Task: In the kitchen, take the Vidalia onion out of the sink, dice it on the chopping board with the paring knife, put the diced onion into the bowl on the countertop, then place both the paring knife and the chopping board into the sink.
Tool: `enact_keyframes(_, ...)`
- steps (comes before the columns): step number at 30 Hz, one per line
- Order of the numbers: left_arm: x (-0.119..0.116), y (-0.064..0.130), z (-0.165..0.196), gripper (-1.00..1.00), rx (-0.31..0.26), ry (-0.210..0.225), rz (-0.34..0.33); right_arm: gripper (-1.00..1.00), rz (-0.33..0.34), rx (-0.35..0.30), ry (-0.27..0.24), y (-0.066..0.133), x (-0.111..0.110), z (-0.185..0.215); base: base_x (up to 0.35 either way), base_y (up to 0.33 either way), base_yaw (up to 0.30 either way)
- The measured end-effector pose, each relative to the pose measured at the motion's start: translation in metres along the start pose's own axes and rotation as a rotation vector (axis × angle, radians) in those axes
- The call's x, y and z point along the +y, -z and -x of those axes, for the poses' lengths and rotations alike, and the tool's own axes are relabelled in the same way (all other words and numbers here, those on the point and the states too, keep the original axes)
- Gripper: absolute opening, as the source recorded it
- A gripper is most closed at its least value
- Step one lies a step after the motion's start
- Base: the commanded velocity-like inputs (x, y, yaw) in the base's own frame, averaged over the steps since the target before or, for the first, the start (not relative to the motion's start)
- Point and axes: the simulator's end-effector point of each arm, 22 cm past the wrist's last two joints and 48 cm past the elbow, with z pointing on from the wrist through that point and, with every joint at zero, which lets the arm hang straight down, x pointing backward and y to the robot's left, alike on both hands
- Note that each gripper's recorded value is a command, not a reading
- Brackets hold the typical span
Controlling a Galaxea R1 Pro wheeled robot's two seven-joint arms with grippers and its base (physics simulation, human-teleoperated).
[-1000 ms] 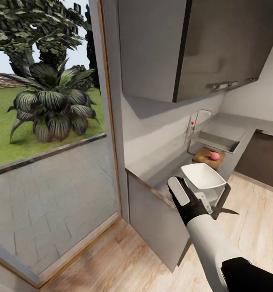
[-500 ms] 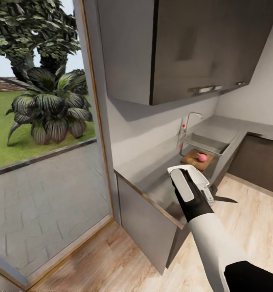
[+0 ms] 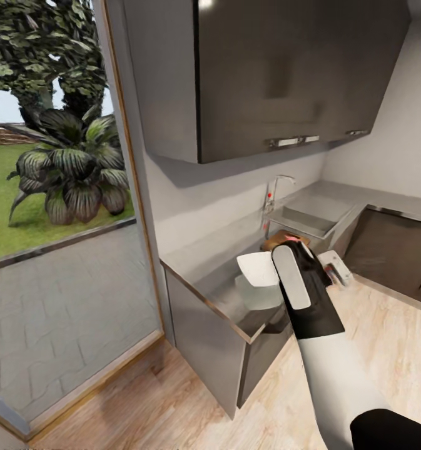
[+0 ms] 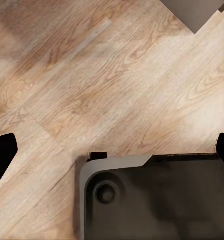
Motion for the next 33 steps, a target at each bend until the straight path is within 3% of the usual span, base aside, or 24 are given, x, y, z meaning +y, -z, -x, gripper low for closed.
enact_keyframes(4,0.000,0.000,0.000,1.00,0.000,0.000,0.000,-1.00,0.072,-0.029,0.046,0.020,0.009,0.026,-0.006,-0.191,0.000)
enact_keyframes(8,0.000,0.000,0.003,1.00,-0.006,-0.001,0.000,-1.00,0.196,-0.105,0.147,0.054,0.031,0.039,-0.001,-0.122,0.000)
enact_keyframes(9,0.000,0.000,0.004,1.00,-0.007,-0.001,0.000,-1.00,0.239,-0.151,0.196,0.063,0.039,0.039,0.000,-0.043,0.000)
enact_keyframes(13,0.000,0.000,0.002,1.00,-0.004,-0.001,0.000,-1.00,0.345,-0.263,0.309,0.080,0.053,0.033,0.000,-0.020,0.000)
enact_keyframes(18,0.000,0.000,0.001,1.00,-0.002,0.000,0.000,-1.00,0.454,-0.333,0.326,0.084,0.063,0.029,0.003,-0.066,0.000)
enact_keyframes(19,0.000,0.000,0.001,1.00,-0.002,0.000,0.000,-1.00,0.486,-0.348,0.334,0.087,0.064,0.025,0.062,-0.067,0.000)
enact_keyframes(20,0.000,0.000,0.001,1.00,-0.002,0.000,0.000,-1.00,0.565,-0.387,0.361,0.094,0.063,0.014,0.070,-0.043,0.000)
enact_keyframes(25,0.000,0.000,0.001,1.00,-0.001,0.000,0.001,-1.00,0.663,-0.443,0.372,0.089,0.050,0.006,0.080,-0.013,0.000)
enact_keyframes(28,0.001,0.000,0.001,1.00,-0.001,-0.001,0.002,-1.00,0.736,-0.467,0.416,0.078,0.044,0.002,0.075,-0.001,0.000)
enact_keyframes(31,0.001,0.000,0.001,1.00,0.000,-0.001,0.003,-1.00,0.747,-0.455,0.444,0.068,0.042,0.001,0.029,0.000,0.000)
enact_keyframes(33,0.002,0.000,-0.003,1.00,0.007,0.000,0.004,-1.00,0.750,-0.400,0.475,0.054,0.039,-0.005,0.007,0.000,0.000)
